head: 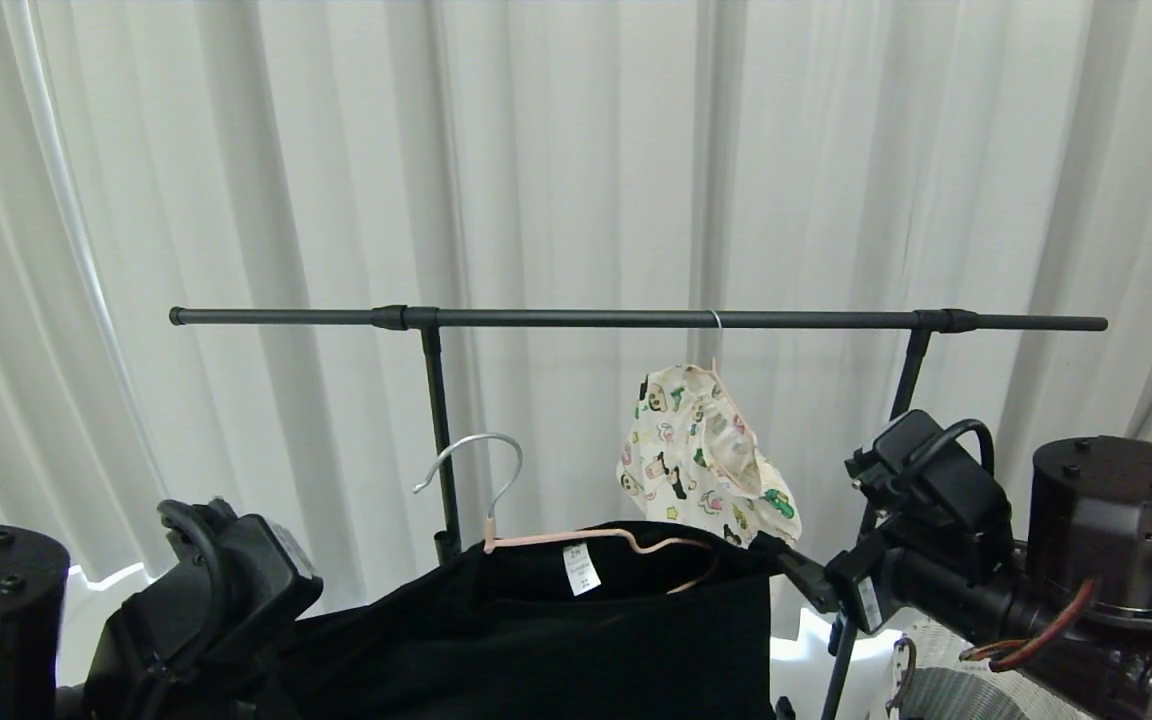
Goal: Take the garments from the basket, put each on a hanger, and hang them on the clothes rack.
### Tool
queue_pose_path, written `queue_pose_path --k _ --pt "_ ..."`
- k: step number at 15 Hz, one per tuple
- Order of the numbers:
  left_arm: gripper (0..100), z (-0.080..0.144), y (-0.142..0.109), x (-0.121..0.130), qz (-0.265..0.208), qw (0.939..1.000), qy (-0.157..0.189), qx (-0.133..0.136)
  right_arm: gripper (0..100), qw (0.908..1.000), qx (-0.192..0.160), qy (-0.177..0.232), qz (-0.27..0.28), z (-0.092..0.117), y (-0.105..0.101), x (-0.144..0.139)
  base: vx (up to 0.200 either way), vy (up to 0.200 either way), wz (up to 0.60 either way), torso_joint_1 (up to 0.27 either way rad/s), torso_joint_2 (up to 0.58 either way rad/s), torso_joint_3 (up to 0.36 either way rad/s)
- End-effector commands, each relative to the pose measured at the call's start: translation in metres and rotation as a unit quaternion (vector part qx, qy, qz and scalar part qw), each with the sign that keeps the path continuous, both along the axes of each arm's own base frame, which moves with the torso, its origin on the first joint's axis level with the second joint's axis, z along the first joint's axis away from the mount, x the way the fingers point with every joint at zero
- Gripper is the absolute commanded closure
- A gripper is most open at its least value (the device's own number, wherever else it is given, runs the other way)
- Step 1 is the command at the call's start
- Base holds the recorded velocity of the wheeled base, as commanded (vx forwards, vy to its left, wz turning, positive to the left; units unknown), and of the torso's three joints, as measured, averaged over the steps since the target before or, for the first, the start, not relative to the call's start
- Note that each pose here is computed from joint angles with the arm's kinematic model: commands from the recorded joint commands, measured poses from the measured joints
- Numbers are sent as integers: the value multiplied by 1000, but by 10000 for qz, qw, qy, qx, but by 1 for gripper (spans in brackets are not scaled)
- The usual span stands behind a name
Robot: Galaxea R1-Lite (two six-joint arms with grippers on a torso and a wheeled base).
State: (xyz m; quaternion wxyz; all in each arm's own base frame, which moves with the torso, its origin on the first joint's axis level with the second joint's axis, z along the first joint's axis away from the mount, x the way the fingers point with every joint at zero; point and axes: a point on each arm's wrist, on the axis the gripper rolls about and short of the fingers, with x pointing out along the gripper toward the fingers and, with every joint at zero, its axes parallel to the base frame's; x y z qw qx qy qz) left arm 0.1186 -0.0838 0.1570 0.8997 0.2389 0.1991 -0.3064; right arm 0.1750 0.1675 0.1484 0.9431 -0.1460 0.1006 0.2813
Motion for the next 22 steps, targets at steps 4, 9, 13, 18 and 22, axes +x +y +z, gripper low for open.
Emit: queue_pose_path --k 4,9,13,18,22 --pt "100 5 0 9 326 9994 8 -119 0 9959 -76 84 902 -6 25 -32 0 0 0 0 0 0" --pt "100 5 1 8 347 9993 10 -124 0 9916 -211 129 1266 -11 26 -52 0 0 0 0 0 0" --pt "100 -4 4 14 964 9950 13 243 0 9884 -78 -156 1512 3 35 -55 0 0 0 0 0 0" --pt "100 0 3 8 878 9960 -67 128 0 9854 -117 -504 1619 10 39 -55 0 0 0 0 0 0" --pt "100 -1 6 -15 -256 9984 -2 -507 0 9866 -270 -353 1569 14 38 -42 0 0 0 0 0 0"
